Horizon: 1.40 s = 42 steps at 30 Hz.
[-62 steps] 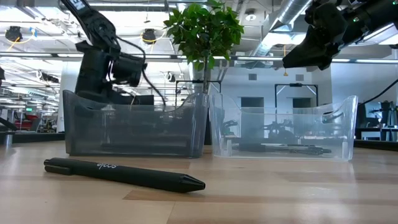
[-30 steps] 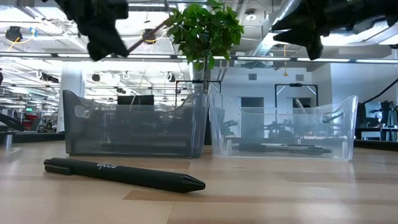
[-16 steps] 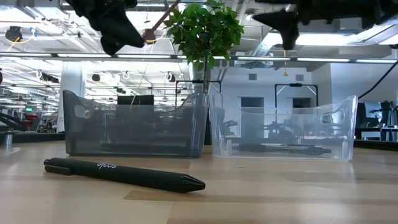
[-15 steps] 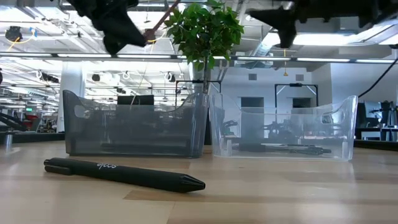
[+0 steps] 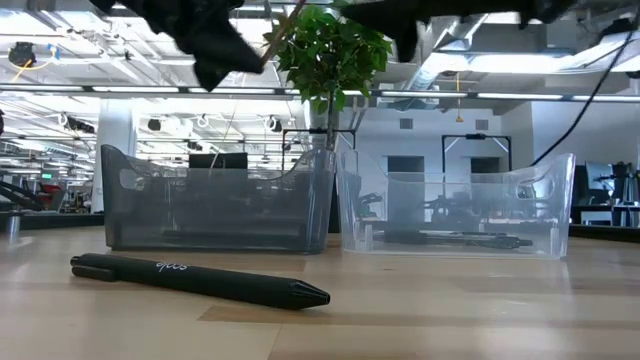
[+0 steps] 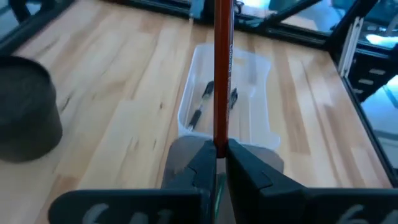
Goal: Sort pens & pencils
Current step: Put the brown pencil into the black bin
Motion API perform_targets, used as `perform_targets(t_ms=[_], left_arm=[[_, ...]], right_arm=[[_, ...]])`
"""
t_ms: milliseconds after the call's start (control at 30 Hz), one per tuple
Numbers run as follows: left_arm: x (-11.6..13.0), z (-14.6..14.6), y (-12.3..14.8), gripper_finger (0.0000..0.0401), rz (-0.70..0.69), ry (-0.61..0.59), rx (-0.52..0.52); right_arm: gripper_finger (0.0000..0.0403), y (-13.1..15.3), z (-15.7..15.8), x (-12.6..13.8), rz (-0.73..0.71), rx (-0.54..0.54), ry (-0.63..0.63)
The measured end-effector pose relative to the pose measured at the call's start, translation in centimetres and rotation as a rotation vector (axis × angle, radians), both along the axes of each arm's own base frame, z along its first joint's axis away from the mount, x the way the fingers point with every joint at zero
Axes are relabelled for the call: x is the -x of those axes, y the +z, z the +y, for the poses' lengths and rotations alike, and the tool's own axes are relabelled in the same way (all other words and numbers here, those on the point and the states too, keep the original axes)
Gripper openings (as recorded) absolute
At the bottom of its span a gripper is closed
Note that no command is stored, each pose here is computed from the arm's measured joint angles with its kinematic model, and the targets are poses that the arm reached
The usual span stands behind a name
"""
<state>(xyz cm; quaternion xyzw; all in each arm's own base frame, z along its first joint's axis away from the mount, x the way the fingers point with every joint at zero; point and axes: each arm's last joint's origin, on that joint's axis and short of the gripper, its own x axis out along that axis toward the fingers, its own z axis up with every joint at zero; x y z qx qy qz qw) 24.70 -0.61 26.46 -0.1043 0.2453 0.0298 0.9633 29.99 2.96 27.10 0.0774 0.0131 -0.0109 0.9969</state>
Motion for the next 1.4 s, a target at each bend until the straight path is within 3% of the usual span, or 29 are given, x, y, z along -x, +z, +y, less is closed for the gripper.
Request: perform_targets(t_ms=[200, 467, 1400], left_arm=[[-0.3, -0.3, 0.0, 0.0012, -0.016, -0.031, 0.001], [-0.4, -0.4, 0.0, 0.0012, -0.020, -0.037, 0.001], [-0.6, -0.7, 0.4, 0.0012, -0.066, -0.108, 0.007]], right_arm=[[0.0197, -0.1, 0.3, -3.0, 0.026, 0.045, 0.004], [0.0178, 0.2, 0.6, -4.9, 0.018, 0.065, 0.005], [0.0157, 0.0, 0.0, -5.2, 0.044, 0.066, -0.012]])
